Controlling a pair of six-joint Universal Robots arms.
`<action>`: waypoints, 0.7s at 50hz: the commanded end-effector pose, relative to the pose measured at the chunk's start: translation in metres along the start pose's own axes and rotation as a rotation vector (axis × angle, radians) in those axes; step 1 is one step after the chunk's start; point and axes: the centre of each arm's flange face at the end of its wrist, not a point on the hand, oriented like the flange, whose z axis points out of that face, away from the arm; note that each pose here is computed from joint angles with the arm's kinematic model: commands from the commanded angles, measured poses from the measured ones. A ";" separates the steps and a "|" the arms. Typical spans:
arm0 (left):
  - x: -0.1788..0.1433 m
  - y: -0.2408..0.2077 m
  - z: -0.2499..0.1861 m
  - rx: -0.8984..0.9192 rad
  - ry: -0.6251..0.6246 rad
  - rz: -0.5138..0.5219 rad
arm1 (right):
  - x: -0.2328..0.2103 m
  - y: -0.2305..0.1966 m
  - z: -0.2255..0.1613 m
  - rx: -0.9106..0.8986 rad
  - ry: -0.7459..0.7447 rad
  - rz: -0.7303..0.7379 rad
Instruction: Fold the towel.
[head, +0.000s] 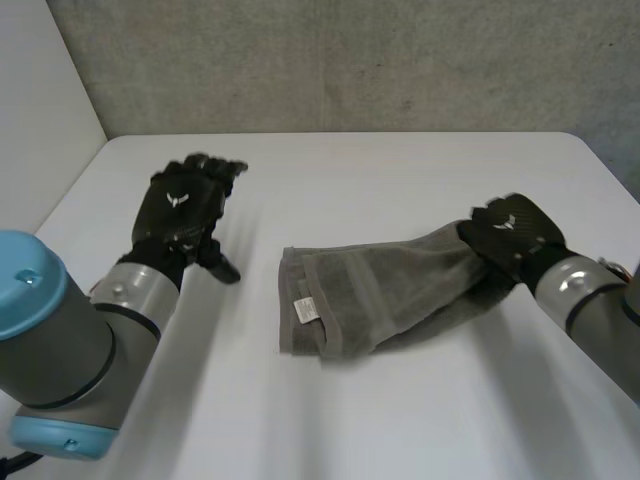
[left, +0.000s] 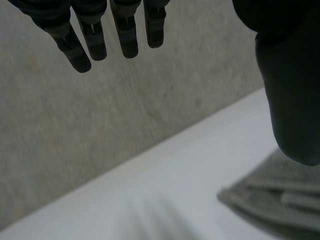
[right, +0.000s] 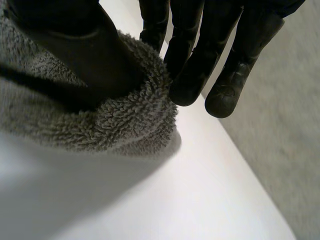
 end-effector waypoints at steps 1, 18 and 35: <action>0.003 -0.028 0.002 0.083 0.008 -0.007 | -0.065 -0.068 0.005 0.173 -0.220 -0.105; 0.000 -0.036 0.008 0.073 -0.003 -0.026 | -0.166 -0.094 -0.001 0.224 -0.380 -0.210; 0.042 0.013 0.014 -0.059 0.104 -0.084 | -0.056 -0.058 -0.002 0.073 -0.150 0.340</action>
